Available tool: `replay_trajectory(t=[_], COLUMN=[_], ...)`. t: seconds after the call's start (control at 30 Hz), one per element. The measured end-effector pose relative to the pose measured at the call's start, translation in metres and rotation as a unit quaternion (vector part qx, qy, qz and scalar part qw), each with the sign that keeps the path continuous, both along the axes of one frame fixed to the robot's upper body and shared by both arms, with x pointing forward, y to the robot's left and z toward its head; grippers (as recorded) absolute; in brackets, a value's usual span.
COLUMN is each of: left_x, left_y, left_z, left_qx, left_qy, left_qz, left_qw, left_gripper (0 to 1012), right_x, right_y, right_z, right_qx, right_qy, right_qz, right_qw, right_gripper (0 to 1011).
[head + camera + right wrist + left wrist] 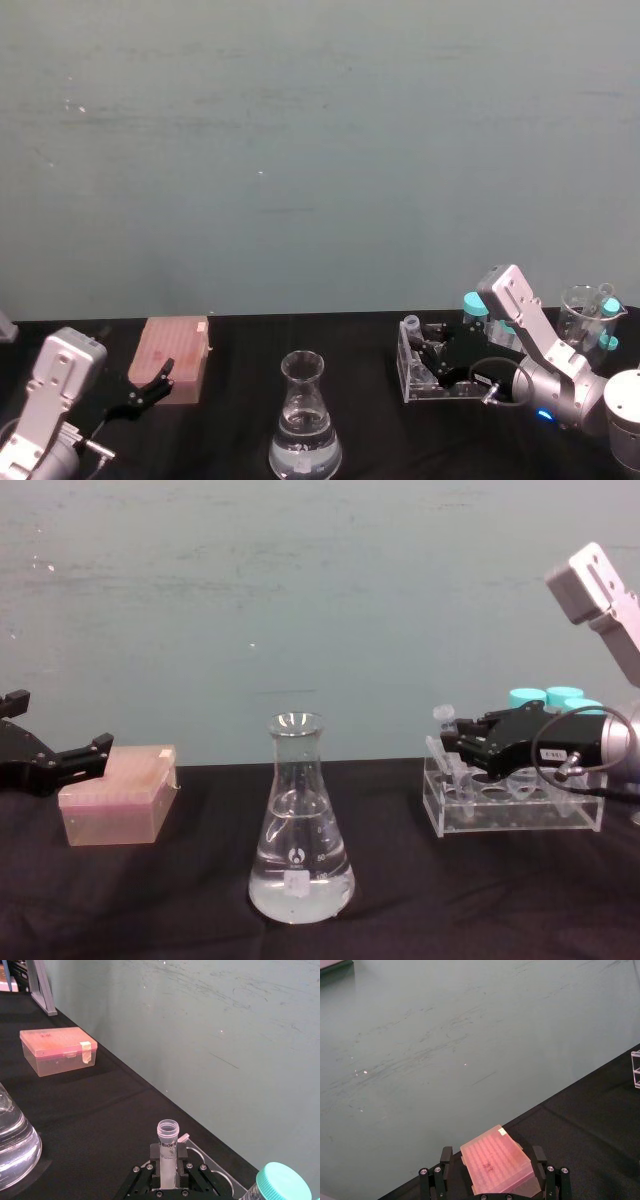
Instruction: Pour the liquid from the test tube into the beaker using one hand.
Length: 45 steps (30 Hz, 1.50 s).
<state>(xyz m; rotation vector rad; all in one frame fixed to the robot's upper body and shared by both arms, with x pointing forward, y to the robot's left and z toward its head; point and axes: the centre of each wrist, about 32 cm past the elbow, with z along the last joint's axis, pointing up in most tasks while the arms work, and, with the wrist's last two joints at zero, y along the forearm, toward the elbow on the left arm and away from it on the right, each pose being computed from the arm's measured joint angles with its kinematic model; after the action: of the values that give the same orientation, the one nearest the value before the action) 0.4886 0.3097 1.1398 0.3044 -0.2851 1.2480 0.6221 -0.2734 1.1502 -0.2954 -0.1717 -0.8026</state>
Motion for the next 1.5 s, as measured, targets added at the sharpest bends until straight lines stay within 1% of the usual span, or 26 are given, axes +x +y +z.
replay_trajectory(t=[0.6,1.0,1.23,1.37,1.4,1.5], left_x=[0.0000,0.0000,0.0000,0.0000,0.0000,0.0000], left_y=[0.0000,0.0000,0.0000,0.0000,0.0000,0.0000], left_z=[0.0000,0.0000,0.0000,0.0000,0.0000,0.0000], left_qx=[0.000,0.000,0.000,0.000,0.000,0.000], left_qy=[0.000,0.000,0.000,0.000,0.000,0.000], left_qz=[0.000,0.000,0.000,0.000,0.000,0.000], left_qw=[1.0000,1.0000,1.0000,1.0000,1.0000,1.0000], left_gripper=[1000,1000,1000,1000,1000,1000], right_x=[0.000,-0.003,-0.004,-0.005,-0.005,-0.006], right_y=[0.000,-0.001,-0.003,-0.005,-0.005,-0.006], right_z=[0.000,0.007,0.014,0.023,0.023,0.029], right_qx=[0.000,0.011,0.022,0.030,0.030,0.035], right_qy=[0.000,-0.017,-0.027,-0.041,-0.041,-0.051], right_qz=[0.000,-0.005,-0.008,-0.009,-0.009,-0.008], right_qw=[1.0000,0.9998,0.9994,0.9987,0.9987,0.9980], right_gripper=[190,190,190,190,190,190])
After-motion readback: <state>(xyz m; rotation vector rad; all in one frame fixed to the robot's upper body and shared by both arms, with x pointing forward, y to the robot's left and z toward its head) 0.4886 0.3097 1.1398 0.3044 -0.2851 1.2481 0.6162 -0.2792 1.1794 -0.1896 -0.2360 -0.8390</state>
